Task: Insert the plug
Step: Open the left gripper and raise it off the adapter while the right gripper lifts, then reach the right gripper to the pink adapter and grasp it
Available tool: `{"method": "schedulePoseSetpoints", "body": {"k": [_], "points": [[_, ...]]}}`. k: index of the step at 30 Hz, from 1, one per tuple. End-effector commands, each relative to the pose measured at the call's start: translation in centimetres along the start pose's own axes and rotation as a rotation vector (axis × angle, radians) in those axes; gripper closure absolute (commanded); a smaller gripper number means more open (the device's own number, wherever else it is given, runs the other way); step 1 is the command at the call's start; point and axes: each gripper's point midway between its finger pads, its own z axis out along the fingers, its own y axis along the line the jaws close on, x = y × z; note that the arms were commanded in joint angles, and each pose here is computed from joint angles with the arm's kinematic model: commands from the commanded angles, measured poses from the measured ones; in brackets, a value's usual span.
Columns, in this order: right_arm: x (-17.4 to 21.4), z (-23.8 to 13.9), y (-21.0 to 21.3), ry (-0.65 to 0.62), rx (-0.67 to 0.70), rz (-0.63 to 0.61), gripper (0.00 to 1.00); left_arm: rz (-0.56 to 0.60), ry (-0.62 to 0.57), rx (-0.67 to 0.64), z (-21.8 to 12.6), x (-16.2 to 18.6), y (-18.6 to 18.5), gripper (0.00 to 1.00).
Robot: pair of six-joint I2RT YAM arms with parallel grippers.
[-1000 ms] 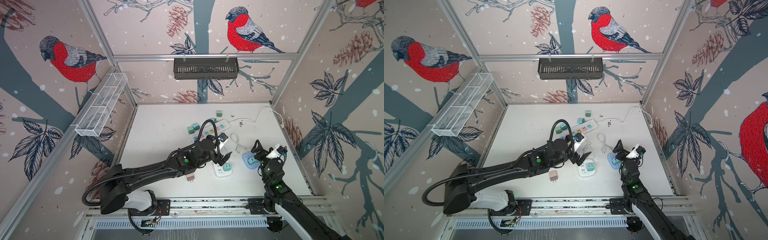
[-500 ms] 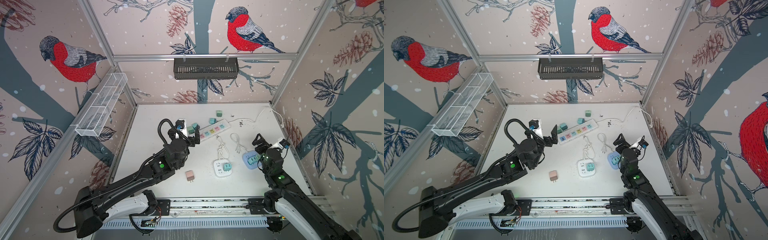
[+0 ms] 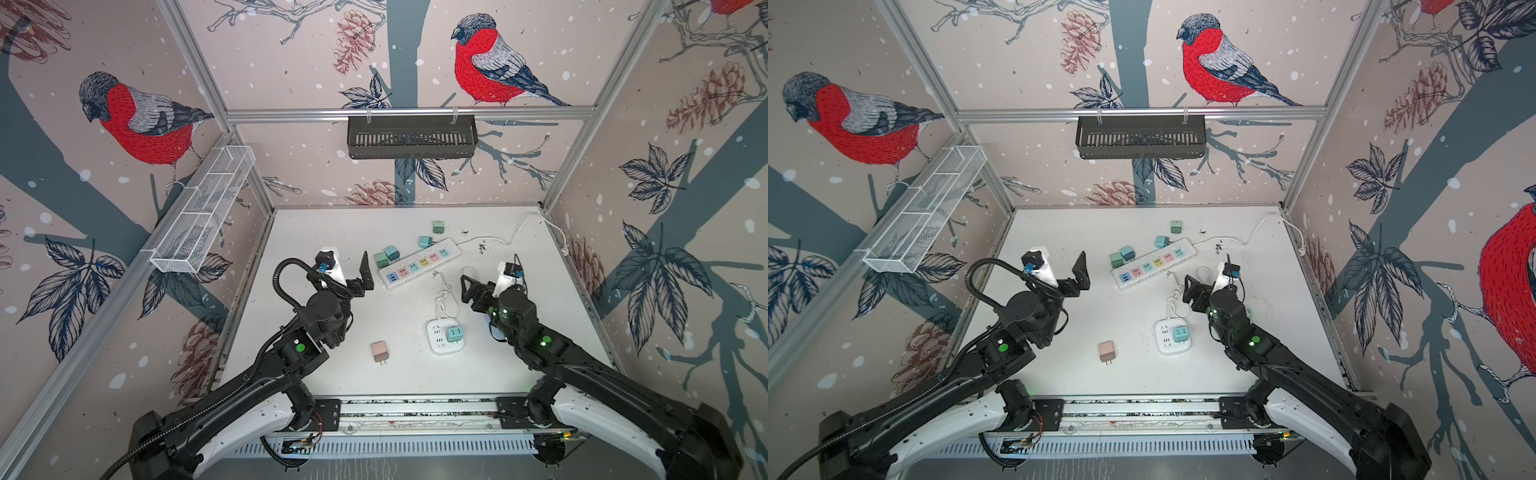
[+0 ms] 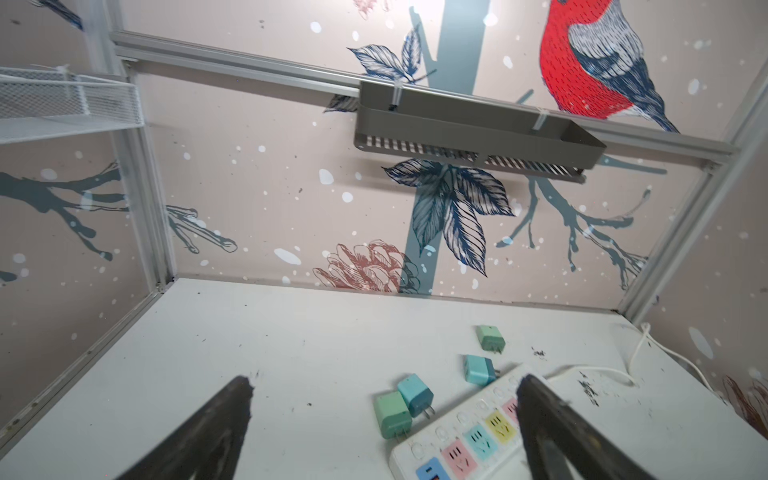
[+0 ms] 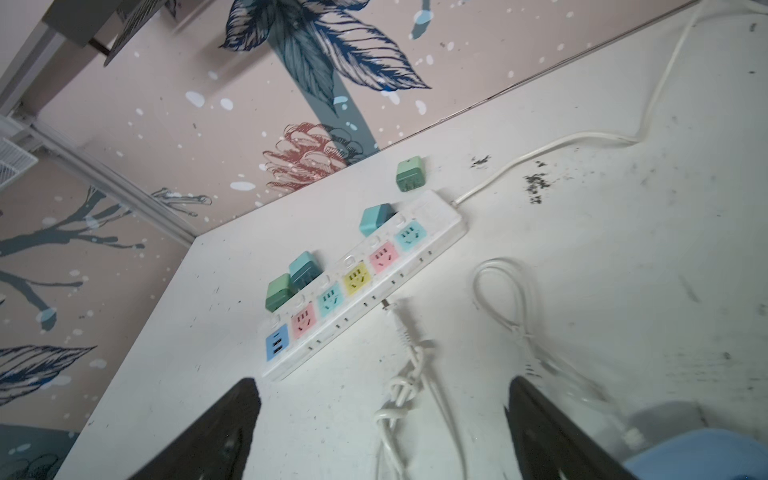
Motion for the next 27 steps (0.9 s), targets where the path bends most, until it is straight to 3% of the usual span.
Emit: {"method": "schedulePoseSetpoints", "body": {"k": [1,7,17,27], "points": [[0.9,0.7,2.0,0.024,0.038,-0.051,0.11,-0.104,0.001,-0.016,0.6,0.3,1.7,0.02],[6.8,2.8,7.2,0.179,0.018,-0.143,0.17,-0.153,0.051,-0.111,2.3,1.5,5.2,0.02],[16.6,2.9,14.4,0.391,-0.069,-0.24,0.24,-0.164,0.128,-0.208,3.8,3.0,7.0,0.02],[23.3,1.1,16.7,0.486,-0.116,-0.286,0.27,-0.182,0.146,-0.215,4.0,3.1,7.5,0.02]]}}
